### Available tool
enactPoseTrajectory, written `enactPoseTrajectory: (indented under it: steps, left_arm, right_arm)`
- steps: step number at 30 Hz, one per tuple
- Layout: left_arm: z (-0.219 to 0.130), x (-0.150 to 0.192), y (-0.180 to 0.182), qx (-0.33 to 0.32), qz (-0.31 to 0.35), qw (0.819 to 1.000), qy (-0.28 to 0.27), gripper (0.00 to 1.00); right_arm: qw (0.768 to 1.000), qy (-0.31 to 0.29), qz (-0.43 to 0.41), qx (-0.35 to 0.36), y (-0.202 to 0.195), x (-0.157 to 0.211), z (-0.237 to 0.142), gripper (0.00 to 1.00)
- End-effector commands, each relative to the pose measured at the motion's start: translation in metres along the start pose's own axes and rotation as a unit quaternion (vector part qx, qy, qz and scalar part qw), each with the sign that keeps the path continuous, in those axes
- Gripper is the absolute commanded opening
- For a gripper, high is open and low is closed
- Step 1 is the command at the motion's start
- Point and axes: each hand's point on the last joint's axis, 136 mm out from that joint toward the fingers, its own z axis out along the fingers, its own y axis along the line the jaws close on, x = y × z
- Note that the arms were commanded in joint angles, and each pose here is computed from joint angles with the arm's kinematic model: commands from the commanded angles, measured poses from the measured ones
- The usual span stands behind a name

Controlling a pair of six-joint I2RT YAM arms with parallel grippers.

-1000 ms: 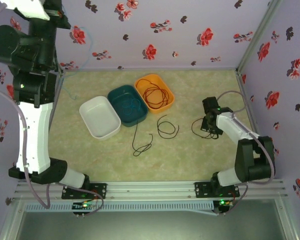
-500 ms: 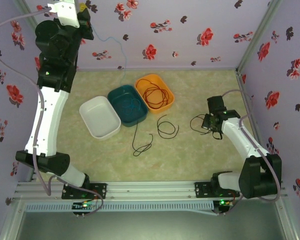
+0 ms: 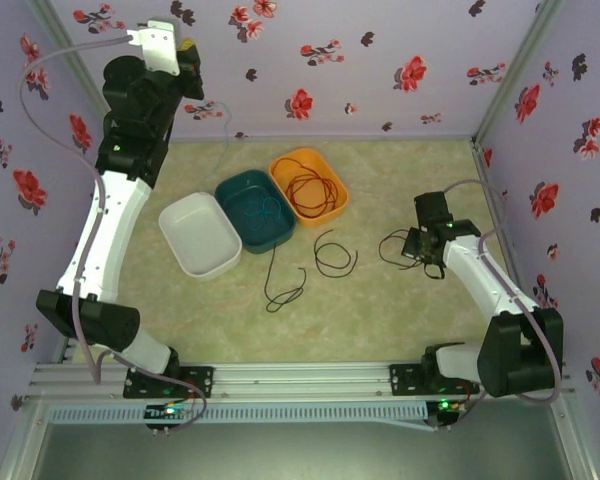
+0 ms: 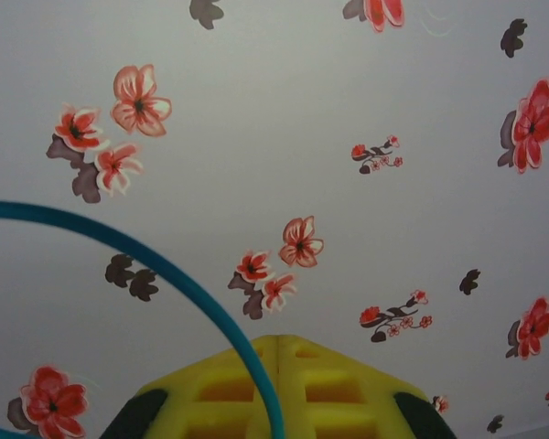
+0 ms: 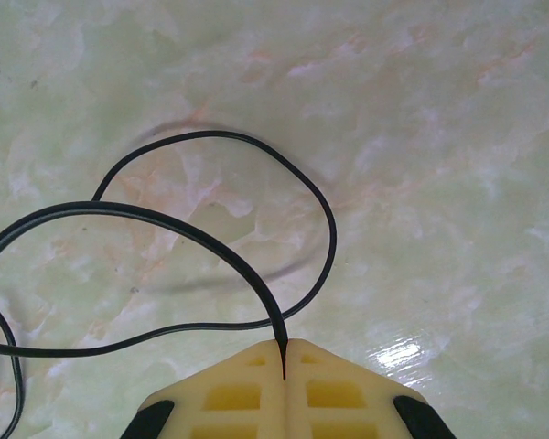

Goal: Untangle the cables

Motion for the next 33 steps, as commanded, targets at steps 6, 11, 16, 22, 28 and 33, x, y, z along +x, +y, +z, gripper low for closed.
enactPoseTrajectory:
  steps: [6, 11, 16, 22, 28, 33]
  left_arm:
    - [-0.004, -0.010, -0.001, 0.007, -0.005, 1.000, -0.021, 0.00]
    - [-0.006, -0.008, -0.006, 0.019, -0.006, 1.000, -0.017, 0.00]
    - [-0.004, 0.013, -0.008, 0.023, -0.014, 1.000, 0.006, 0.00]
    - [-0.001, 0.044, -0.013, 0.030, -0.029, 0.999, 0.035, 0.00]
    - [0.001, 0.069, -0.021, 0.048, -0.050, 0.996, 0.062, 0.00]
    - [-0.005, 0.079, -0.037, 0.071, -0.056, 0.993, 0.080, 0.00]
  right_arm:
    - [1.000, 0.005, -0.006, -0.010, 0.002, 0.003, 0.004, 0.00]
    - [1.000, 0.004, -0.004, -0.013, 0.003, 0.003, 0.003, 0.00]
    - [1.000, 0.004, -0.003, -0.013, 0.003, 0.004, 0.003, 0.00]
    - [1.000, 0.003, -0.004, -0.013, 0.003, 0.004, 0.003, 0.00]
    - [1.000, 0.002, -0.002, -0.016, 0.004, 0.003, 0.004, 0.00]
    - [1.000, 0.001, -0.002, -0.015, 0.004, 0.002, 0.004, 0.00]
